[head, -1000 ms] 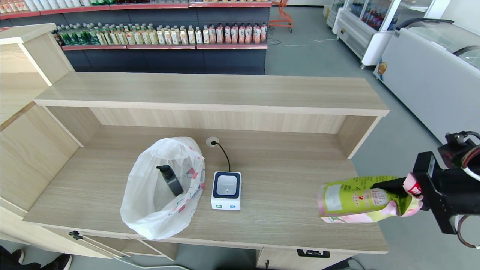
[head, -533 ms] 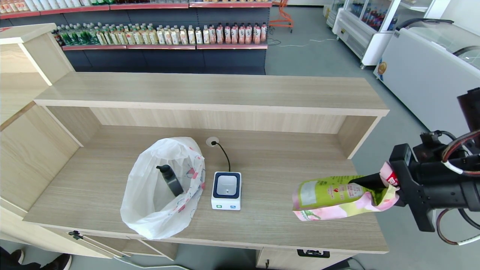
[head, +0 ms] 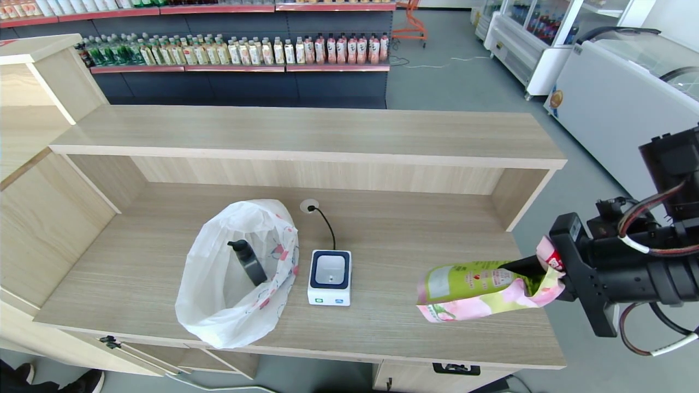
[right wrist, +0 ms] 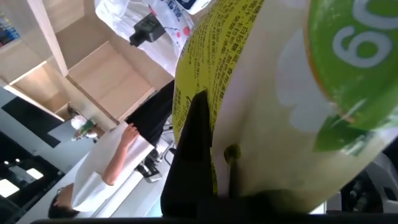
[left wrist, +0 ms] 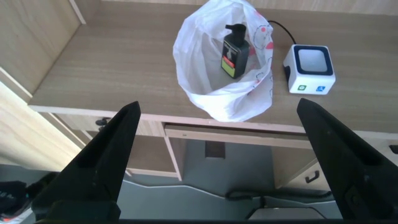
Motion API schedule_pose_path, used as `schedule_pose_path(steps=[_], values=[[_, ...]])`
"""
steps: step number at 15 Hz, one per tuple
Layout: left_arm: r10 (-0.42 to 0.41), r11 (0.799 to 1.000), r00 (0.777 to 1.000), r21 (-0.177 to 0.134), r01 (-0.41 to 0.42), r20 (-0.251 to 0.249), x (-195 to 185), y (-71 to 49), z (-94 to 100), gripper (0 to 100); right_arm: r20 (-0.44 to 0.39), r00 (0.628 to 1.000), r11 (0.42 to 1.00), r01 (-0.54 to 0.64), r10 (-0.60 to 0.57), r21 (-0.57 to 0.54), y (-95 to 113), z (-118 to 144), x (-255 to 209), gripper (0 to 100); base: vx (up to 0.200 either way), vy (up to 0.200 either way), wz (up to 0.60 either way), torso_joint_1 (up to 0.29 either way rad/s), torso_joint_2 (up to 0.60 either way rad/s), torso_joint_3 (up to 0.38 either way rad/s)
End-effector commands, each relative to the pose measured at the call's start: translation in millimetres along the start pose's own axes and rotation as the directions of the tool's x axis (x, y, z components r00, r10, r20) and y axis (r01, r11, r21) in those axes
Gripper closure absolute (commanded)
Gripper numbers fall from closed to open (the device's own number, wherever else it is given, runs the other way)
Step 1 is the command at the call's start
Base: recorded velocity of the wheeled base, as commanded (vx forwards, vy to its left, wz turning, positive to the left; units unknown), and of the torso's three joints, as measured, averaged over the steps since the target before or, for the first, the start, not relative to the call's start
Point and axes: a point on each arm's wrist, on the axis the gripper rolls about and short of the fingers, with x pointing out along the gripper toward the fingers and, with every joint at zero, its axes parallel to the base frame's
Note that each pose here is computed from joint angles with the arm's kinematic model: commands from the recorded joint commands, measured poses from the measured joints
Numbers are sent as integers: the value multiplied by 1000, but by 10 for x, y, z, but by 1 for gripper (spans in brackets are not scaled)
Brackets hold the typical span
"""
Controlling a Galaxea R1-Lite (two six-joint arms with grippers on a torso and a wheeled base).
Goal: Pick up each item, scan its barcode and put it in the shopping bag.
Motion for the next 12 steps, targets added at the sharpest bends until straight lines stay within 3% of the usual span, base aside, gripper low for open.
schedule_pose_path(steps=[1, 9, 12], values=[[0, 1000, 1000, -2, 0, 2, 0, 0, 1, 0, -14, 1000, 1000, 2, -2, 8, -5, -28, 7, 100, 0, 200, 0, -2, 2, 2], [0, 1000, 1000, 0, 0, 0, 0, 0, 0, 0, -33, 999, 997, 18, -16, 78, 57, -12, 216, 100, 0, 200, 0, 4, 3, 1], [0, 1000, 1000, 2, 0, 0, 0, 0, 0, 0, -37, 999, 991, 37, -32, 129, 68, 28, 416, 100, 0, 0, 0, 0, 0, 0]])
